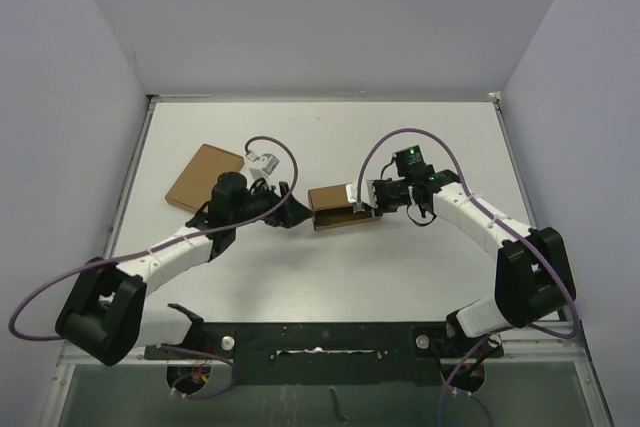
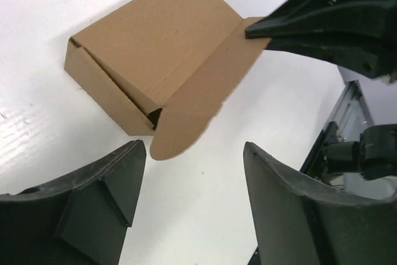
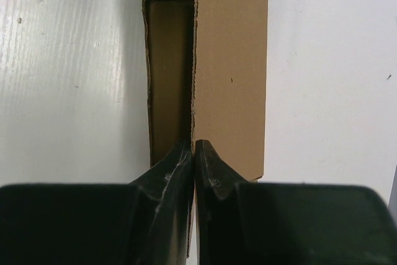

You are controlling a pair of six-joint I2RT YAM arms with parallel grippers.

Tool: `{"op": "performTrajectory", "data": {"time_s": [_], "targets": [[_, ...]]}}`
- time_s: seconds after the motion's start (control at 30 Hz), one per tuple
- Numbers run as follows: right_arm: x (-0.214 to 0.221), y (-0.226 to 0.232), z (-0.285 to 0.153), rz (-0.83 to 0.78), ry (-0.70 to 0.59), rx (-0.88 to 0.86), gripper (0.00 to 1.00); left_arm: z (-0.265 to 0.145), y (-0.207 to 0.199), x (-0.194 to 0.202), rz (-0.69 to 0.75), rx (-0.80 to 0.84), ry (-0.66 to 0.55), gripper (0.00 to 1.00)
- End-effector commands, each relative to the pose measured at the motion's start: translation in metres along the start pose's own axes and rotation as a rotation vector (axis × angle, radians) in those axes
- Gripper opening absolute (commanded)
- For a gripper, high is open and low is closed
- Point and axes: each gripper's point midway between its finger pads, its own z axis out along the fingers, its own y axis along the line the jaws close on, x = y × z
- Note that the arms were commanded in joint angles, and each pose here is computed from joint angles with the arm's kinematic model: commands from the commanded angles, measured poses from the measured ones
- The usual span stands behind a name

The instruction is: Fold the paper box

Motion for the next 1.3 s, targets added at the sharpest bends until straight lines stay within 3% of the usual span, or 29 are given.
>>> {"op": "performTrajectory", "data": {"time_s": [0.0, 0.17, 0.33, 0.93, 1.1, 1.27], "targets": [[-0.016, -0.010, -0.008, -0.021, -0.046, 0.026, 0.06, -0.021, -0.034, -0.032, 0.372, 0.023, -0.160, 0.64], [-0.016, -0.010, -0.008, -0.016, -0.048, 0.023, 0.06, -0.017, -0.041, -0.020, 0.598, -0.076, -0.133, 0.63], [-0.017, -0.010, -0.007, -0.012, -0.050, 0.021, 0.06, -0.009, -0.025, -0.018, 0.700, -0.243, -0.092, 0.57], [-0.018, -0.009, -0.006, -0.007, -0.057, 0.014, 0.06, 0.023, -0.018, -0.018, 0.693, -0.283, -0.014, 0.31], [-0.017, -0.009, -0.006, 0.000, -0.057, 0.014, 0.07, 0.025, -0.014, -0.016, 0.684, -0.299, -0.001, 0.11], [-0.019, -0.010, -0.008, 0.019, -0.062, 0.016, 0.20, 0.027, -0.013, -0.016, 0.670, -0.305, 0.005, 0.00]]}}
